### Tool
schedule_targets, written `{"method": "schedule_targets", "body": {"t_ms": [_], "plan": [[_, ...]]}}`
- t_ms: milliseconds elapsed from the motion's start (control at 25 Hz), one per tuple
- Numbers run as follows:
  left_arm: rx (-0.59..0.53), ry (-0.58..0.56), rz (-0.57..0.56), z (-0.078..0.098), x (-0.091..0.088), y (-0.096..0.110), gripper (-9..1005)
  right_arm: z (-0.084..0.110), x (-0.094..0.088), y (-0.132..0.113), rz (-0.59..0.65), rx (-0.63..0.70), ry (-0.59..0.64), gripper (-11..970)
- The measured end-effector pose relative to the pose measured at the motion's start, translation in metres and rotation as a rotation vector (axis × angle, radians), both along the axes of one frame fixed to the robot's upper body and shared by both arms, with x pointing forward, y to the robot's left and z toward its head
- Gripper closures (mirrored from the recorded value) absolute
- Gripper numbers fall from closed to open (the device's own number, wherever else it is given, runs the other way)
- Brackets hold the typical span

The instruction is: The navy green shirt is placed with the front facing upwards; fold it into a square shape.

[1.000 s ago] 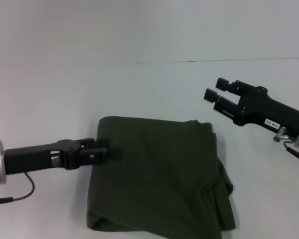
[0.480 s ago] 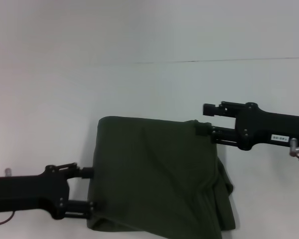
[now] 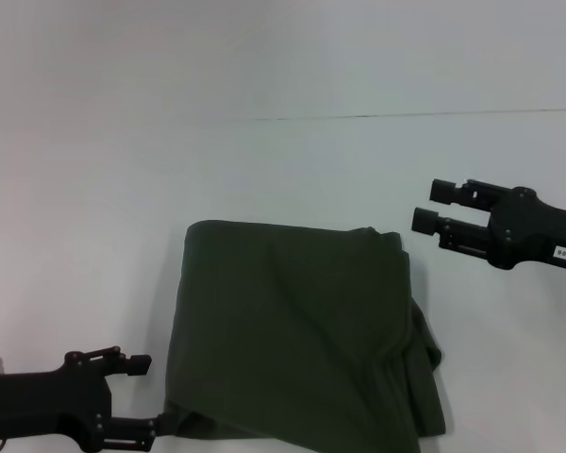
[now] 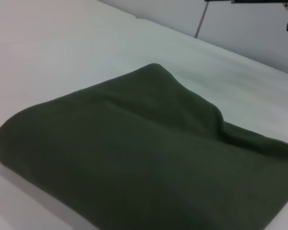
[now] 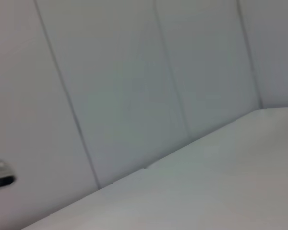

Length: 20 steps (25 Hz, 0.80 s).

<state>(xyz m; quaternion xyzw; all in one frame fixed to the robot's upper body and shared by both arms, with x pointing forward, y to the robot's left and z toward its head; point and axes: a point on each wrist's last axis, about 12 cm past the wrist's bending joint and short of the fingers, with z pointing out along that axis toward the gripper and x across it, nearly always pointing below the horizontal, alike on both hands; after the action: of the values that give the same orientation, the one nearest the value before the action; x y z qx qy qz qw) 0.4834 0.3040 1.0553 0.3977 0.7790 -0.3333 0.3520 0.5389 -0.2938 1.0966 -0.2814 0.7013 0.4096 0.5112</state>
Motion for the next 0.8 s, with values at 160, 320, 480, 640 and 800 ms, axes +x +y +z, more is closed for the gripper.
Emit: {"method": "schedule_targets", "body": {"t_ms": [160, 320, 480, 640, 800], "plan": [[0.007, -0.012, 0.004, -0.011, -0.004, -0.002, 79, -0.003, 0.001, -0.004, -0.044, -0.003, 0.000, 286], [-0.001, -0.011, -0.005, -0.018, -0.008, -0.005, 89, -0.007, 0.001, -0.005, -0.070, -0.008, 0.009, 286], [-0.008, -0.013, -0.011, -0.018, -0.007, -0.008, 100, -0.008, 0.002, -0.006, -0.085, -0.014, 0.014, 287], [-0.005, -0.010, 0.001, -0.022, -0.005, -0.010, 110, -0.008, 0.003, -0.007, -0.087, -0.016, 0.014, 287], [-0.008, -0.007, 0.002, -0.023, -0.004, -0.012, 121, -0.009, 0.002, -0.007, -0.089, -0.016, 0.015, 288]]}}
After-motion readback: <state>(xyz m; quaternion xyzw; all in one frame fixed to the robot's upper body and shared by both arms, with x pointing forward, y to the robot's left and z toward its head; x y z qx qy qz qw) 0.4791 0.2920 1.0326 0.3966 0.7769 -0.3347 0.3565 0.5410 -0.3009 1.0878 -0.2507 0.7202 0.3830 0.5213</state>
